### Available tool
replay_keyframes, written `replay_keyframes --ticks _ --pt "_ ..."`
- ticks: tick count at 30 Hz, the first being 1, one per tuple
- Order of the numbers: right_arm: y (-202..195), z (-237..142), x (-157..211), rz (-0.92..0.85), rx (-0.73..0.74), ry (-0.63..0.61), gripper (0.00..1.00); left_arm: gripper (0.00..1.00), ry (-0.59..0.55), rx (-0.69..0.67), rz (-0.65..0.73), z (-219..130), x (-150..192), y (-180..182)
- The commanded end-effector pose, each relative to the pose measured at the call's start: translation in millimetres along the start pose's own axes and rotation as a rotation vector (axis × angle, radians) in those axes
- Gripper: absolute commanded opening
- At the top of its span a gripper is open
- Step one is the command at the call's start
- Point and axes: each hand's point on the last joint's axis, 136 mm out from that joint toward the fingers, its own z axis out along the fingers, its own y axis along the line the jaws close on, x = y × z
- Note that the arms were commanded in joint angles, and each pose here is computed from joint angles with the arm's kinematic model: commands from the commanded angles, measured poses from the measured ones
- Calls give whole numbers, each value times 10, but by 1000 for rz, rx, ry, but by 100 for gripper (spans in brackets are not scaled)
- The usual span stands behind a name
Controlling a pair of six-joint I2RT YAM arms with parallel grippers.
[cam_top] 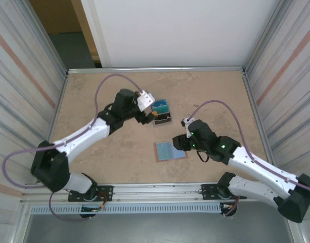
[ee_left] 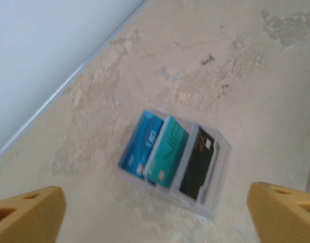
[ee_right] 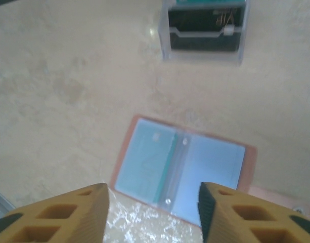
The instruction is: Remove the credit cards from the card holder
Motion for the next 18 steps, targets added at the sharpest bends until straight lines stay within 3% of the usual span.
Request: replay_keyframes --ticks 1,5,9,18 --pt "16 147 118 28 79 98 44 99 -22 -205 -193 -251 169 208" --pt "185 404 312 -33 122 216 41 99 -23 -343 -362 -555 538 223" --pt "323 652 474 -88 158 314 37 99 -36 -378 -511 -740 880 149" --pt "365 1050 703 -134 224 454 40 99 81 -429 -609 -919 1440 41"
